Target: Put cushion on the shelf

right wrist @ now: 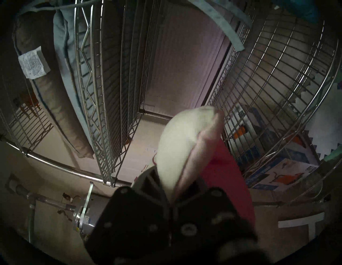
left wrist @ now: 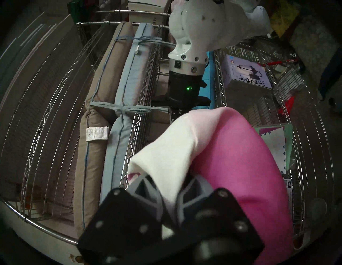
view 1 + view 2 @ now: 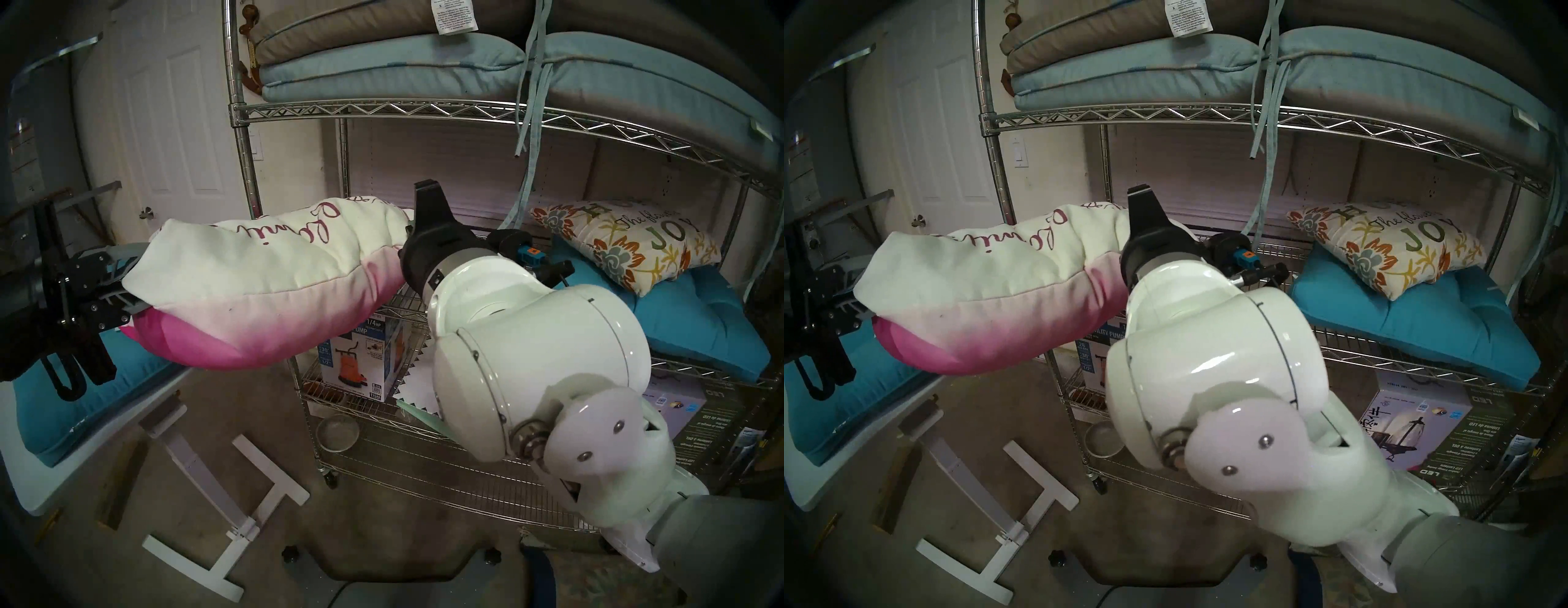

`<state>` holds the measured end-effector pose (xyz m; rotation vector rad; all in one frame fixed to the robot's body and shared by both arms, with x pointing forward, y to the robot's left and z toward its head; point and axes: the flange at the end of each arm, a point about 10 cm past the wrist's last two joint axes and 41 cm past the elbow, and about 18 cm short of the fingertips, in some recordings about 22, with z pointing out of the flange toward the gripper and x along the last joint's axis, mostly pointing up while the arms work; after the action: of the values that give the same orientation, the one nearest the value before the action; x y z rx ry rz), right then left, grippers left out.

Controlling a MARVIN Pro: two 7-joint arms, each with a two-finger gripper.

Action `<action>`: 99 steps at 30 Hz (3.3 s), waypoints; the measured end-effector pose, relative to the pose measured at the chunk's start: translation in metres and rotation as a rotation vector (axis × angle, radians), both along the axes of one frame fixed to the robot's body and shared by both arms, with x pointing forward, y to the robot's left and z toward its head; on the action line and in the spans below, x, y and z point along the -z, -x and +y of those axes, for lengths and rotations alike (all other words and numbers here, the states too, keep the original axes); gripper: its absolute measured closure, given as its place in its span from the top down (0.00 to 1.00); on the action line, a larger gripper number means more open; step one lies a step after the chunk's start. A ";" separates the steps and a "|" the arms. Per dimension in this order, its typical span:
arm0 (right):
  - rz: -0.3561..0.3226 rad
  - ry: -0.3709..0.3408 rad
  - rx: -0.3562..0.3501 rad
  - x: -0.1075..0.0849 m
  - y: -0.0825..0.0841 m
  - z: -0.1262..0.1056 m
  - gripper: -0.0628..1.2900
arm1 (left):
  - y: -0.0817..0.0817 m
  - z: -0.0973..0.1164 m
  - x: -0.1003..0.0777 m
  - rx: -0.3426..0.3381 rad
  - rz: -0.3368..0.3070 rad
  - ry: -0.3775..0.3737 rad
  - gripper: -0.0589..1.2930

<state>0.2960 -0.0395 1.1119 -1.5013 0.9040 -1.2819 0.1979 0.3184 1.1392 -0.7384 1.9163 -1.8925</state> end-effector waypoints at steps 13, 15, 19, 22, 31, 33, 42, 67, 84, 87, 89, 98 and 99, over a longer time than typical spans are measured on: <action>0.011 0.061 0.080 0.005 -0.020 -0.017 0.04 | -0.026 -0.023 -0.001 -0.004 0.014 -0.120 0.12; 0.018 0.073 0.098 0.007 -0.026 -0.019 0.04 | -0.029 -0.027 -0.001 -0.007 0.016 -0.138 0.12; 0.031 0.100 0.136 0.011 -0.040 -0.025 0.04 | -0.037 -0.034 0.000 -0.015 0.018 -0.180 0.12; 0.040 0.118 0.162 0.013 -0.050 -0.030 0.04 | -0.041 -0.039 0.002 -0.020 0.019 -0.207 0.12; 0.067 0.166 0.235 0.020 -0.078 -0.045 0.04 | -0.054 -0.051 0.008 -0.039 0.022 -0.279 0.12; 0.074 0.177 0.253 0.021 -0.085 -0.049 0.04 | -0.057 -0.054 0.010 -0.044 0.022 -0.295 0.12; 0.093 0.215 0.302 0.023 -0.110 -0.065 0.04 | -0.068 -0.065 0.014 -0.067 0.010 -0.352 0.12; 0.121 0.275 0.337 0.020 -0.149 -0.101 0.04 | -0.088 -0.097 0.016 -0.091 -0.072 -0.397 0.12; 0.144 0.295 0.340 0.022 -0.157 -0.125 0.04 | -0.094 -0.112 0.019 -0.087 -0.140 -0.386 0.12; 0.150 0.293 0.339 0.023 -0.156 -0.129 0.04 | -0.095 -0.113 0.022 -0.088 -0.150 -0.385 0.12; 0.154 0.292 0.339 0.024 -0.155 -0.131 0.04 | -0.096 -0.114 0.024 -0.090 -0.156 -0.386 0.12; 0.169 0.289 0.336 0.029 -0.141 -0.138 0.04 | -0.100 -0.114 0.032 -0.112 -0.184 -0.396 0.12; 0.170 0.288 0.335 0.029 -0.138 -0.139 0.04 | -0.102 -0.112 0.032 -0.120 -0.189 -0.399 0.12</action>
<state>0.4344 -0.1781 1.0825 -1.7553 1.1555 -1.5973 0.3003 0.2065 1.1068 -0.5173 1.9894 -1.3921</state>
